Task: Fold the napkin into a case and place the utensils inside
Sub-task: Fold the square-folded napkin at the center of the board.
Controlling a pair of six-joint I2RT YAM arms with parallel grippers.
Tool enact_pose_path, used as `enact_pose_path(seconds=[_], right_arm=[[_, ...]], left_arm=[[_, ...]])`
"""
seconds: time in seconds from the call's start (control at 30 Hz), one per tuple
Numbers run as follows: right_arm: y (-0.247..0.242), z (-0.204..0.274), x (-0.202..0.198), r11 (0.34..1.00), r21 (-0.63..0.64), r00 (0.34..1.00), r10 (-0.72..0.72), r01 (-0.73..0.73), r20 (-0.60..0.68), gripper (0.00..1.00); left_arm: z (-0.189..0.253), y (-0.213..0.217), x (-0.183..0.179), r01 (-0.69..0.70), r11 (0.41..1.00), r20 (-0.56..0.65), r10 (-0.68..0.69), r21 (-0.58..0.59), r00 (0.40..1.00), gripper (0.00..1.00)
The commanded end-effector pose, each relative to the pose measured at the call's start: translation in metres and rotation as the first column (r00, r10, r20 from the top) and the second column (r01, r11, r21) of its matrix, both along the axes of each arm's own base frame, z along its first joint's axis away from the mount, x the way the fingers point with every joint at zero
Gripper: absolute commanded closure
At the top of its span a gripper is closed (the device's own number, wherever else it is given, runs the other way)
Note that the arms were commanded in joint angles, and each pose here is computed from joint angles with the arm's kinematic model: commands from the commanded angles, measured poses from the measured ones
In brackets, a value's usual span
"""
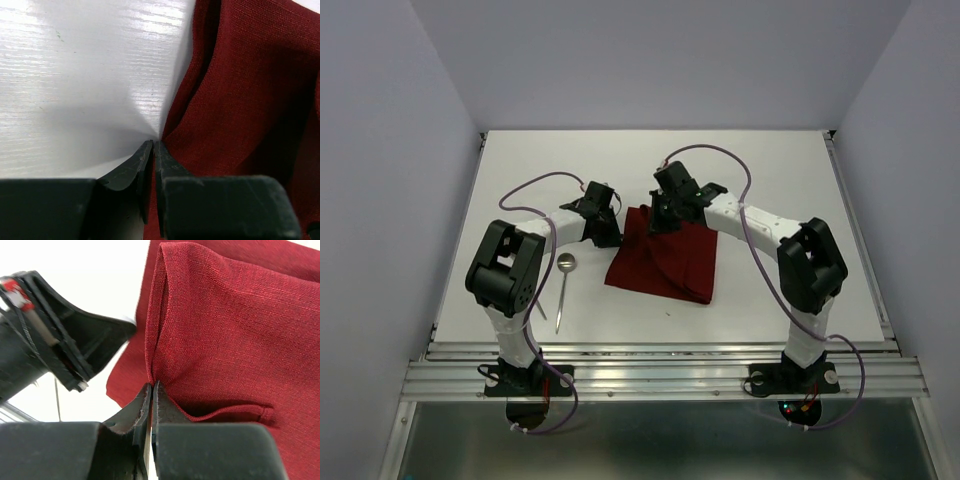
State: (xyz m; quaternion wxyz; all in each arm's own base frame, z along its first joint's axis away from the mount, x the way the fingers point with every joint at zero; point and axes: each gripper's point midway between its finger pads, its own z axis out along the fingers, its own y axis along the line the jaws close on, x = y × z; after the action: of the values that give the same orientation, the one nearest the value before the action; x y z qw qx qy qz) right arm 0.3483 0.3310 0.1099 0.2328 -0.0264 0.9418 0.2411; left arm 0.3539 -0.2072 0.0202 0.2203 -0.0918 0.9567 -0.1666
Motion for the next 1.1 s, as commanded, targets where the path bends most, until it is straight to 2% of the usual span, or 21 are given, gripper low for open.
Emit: enact_pose_path(seconds=[0.0,0.43,1.0,1.07], right_arm=[[0.027,0.025,0.017,0.997,0.082,0.998,0.01,-0.015,0.069,0.99],[0.066,0.026,0.03,0.992,0.112,0.996,0.042,-0.051,0.079,0.99],[0.083,0.004,0.034,0.991,0.121,0.998,0.05,-0.054,0.035,0.99],[0.085,0.003,0.033,0.99,0.125,0.998,0.056,-0.059,0.03,0.86]], left_arm=[[-0.013,0.008,-0.027,0.015,0.999,-0.079,-0.013,0.028,0.997,0.81],[-0.012,0.009,-0.028,0.016,0.999,-0.077,-0.014,0.028,0.997,0.81],[-0.013,0.012,-0.032,0.009,1.0,-0.076,-0.006,0.03,0.997,0.81],[-0.011,0.013,-0.032,0.003,0.999,-0.07,0.0,0.036,0.998,0.81]])
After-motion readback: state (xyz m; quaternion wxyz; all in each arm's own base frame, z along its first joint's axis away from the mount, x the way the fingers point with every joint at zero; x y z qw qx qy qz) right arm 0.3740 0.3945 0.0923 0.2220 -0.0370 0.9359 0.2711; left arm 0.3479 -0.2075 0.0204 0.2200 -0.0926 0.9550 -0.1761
